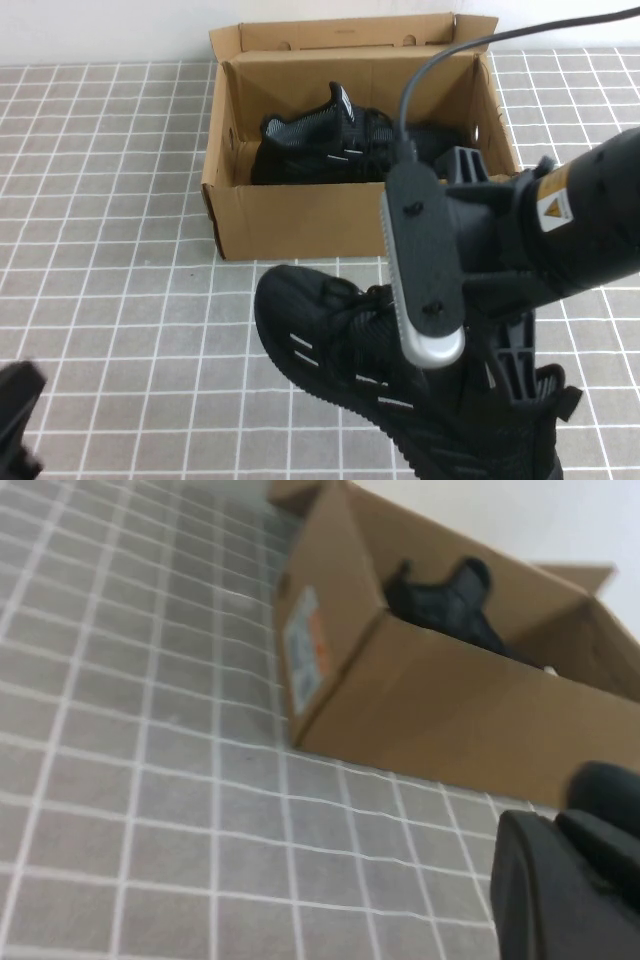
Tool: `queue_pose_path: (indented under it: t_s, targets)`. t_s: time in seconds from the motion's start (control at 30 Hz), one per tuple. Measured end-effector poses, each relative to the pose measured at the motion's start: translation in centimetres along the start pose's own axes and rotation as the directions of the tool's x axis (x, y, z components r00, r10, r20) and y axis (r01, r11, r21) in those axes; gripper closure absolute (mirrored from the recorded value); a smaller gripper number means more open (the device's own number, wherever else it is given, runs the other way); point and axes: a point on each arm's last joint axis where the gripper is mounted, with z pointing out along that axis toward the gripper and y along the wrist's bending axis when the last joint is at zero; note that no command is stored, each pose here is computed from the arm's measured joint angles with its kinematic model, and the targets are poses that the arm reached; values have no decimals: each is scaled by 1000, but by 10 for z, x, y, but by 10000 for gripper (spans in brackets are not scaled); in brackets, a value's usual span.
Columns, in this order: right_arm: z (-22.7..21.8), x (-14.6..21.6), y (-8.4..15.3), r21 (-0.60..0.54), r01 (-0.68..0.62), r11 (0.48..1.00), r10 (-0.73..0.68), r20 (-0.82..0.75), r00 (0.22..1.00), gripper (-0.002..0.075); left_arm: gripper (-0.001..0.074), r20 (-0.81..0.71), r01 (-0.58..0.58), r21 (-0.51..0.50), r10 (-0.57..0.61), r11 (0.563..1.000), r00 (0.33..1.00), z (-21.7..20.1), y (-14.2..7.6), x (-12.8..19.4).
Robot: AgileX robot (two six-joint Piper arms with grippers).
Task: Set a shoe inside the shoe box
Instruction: Hand over the shoe
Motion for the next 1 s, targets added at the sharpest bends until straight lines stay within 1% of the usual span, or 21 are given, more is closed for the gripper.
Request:
queue_pose_path:
  t_s: [0.17, 0.23, 0.37, 0.47, 0.5, 0.6, 0.67, 0.77, 0.83, 0.9, 0.93, 1.0]
  targets:
    - [8, 0, -2, -4, 46, 999, -46, -4, 999, 732, 736, -128, -163, 92, 174, 982, 976, 16, -32, -43]
    - [8, 0, -3, -1, 47, 999, -47, -3, 999, 732, 736, -187, -228, 128, 250, 965, 950, 27, -44, -57]
    - [8, 0, -4, 5, 48, 999, -48, -3, 999, 732, 736, -276, -308, 181, 349, 934, 896, 49, -61, -76]
    - [8, 0, -4, 5, 48, 999, -48, -3, 999, 732, 736, -329, -325, 256, 398, 910, 856, 62, -76, -87]
    - [8, 0, -4, 5, 48, 999, -48, -3, 999, 732, 736, -362, -324, 295, 419, 899, 833, 67, -80, -87]
    - [8, 0, -4, 5, 48, 999, -48, -3, 999, 732, 736, -395, -317, 401, 474, 860, 787, 80, -96, -97]
    - [8, 0, -4, 5, 48, 999, -48, -3, 999, 732, 736, -397, -337, 449, 523, 828, 755, 88, -103, -103]
    - [8, 0, -4, 5, 48, 999, -48, -3, 999, 732, 736, -400, -371, 500, 588, 783, 703, 100, -107, -112]
    - [8, 0, -4, 5, 48, 999, -48, -3, 999, 732, 736, -411, -367, 523, 605, 769, 682, 107, -103, -116]
    - [8, 2, -5, 8, 45, 999, -45, -6, 999, 732, 736, -424, -324, 566, 605, 758, 673, 114, -97, -118]
    - [7, 4, -7, 13, 38, 999, -37, -10, 999, 732, 736, -423, -298, 596, 608, 745, 672, 118, -92, -119]
    - [6, 9, -11, 28, 19, 999, -18, -17, 1000, 732, 736, -395, -247, 668, 615, 702, 682, 123, -82, -121]
